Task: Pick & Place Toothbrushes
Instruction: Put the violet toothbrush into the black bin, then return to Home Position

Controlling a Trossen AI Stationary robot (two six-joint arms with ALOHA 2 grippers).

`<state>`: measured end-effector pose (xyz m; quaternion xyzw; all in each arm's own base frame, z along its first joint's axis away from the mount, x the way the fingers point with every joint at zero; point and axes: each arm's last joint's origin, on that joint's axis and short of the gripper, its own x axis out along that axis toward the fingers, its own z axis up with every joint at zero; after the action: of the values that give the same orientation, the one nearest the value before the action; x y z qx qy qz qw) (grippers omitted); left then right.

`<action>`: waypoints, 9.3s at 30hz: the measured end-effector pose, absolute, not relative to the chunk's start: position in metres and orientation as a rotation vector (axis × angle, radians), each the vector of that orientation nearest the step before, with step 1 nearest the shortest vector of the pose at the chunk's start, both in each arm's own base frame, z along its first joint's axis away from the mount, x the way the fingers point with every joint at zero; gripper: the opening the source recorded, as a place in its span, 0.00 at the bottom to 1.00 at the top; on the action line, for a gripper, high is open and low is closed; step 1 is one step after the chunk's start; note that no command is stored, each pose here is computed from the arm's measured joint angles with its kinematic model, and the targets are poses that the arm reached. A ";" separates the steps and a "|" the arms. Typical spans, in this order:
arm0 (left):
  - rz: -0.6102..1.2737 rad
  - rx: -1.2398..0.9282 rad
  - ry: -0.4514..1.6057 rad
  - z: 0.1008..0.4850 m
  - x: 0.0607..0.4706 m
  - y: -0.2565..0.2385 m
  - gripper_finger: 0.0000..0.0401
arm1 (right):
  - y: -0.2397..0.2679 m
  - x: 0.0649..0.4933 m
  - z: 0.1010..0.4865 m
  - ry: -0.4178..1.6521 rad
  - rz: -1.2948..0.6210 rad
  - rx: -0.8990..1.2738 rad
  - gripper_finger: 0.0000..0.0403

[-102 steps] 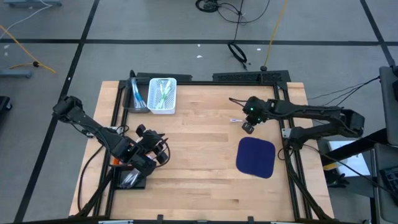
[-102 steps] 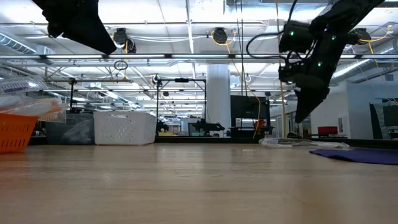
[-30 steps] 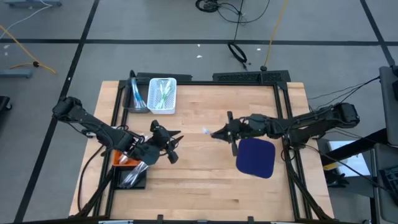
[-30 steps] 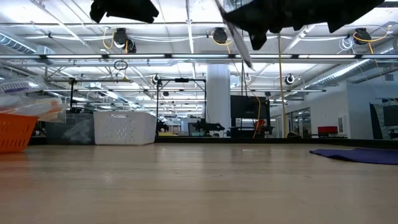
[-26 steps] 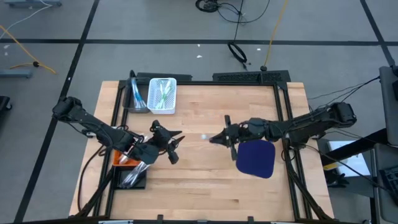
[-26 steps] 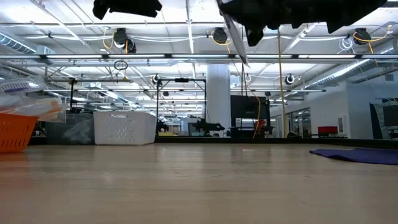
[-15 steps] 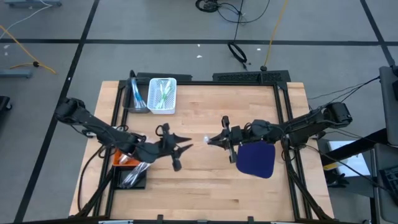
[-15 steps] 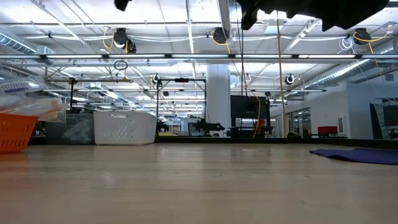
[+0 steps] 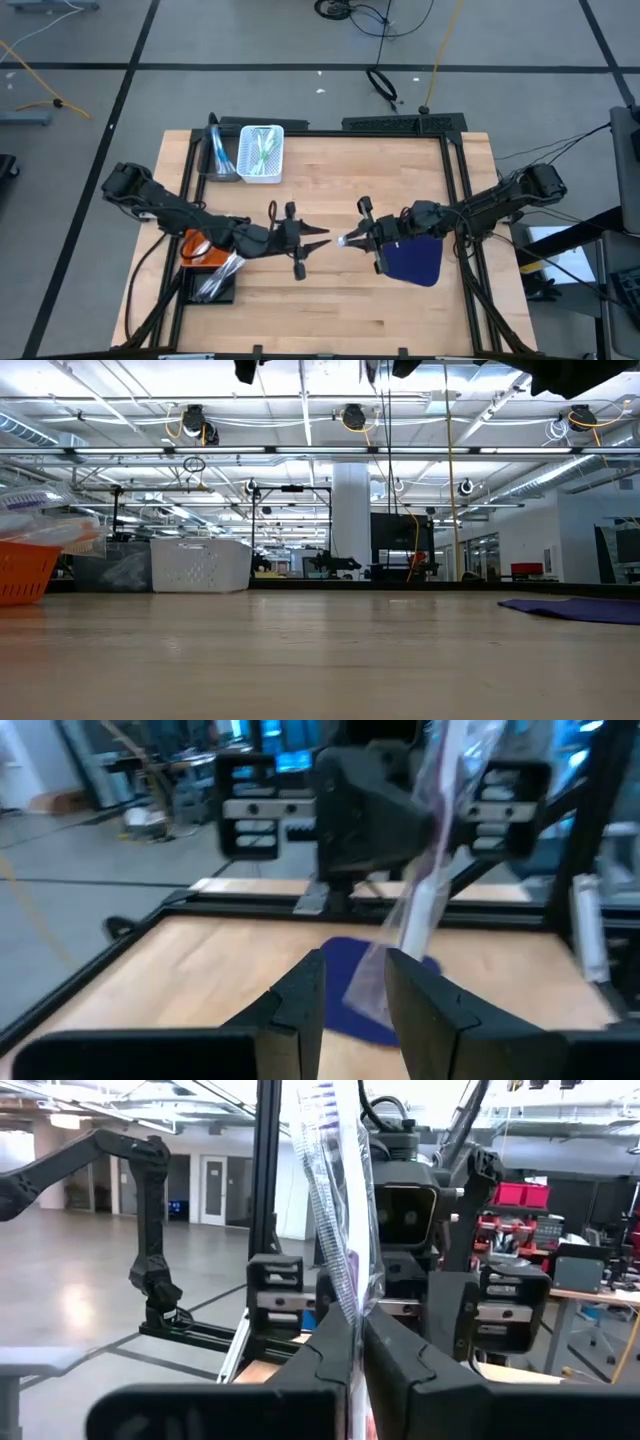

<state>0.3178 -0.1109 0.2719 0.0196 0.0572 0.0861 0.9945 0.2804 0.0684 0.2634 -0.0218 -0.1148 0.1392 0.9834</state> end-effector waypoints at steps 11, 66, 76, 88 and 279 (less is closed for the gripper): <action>0.025 -0.016 0.050 0.270 0.331 -0.101 0.27 | 0.068 0.280 0.264 -0.239 0.276 -0.047 0.01; 0.004 -0.009 0.021 0.256 0.344 -0.105 0.01 | 0.068 0.282 0.259 -0.187 0.273 -0.079 0.23; 0.075 -0.065 0.243 0.268 0.306 -0.118 0.01 | 0.067 0.282 0.258 -0.182 0.270 -0.076 0.40; 0.135 -0.313 0.597 0.278 0.213 -0.141 0.01 | 0.067 0.282 0.258 -0.181 0.270 -0.075 0.39; 0.347 -0.127 0.260 0.159 0.103 0.020 0.22 | -0.020 0.119 0.172 -0.016 0.037 0.108 0.39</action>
<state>0.1026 0.0202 0.1585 -0.0630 0.1288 0.1720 0.9746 0.1190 -0.0197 0.1720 0.0541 -0.0082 0.0187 0.9983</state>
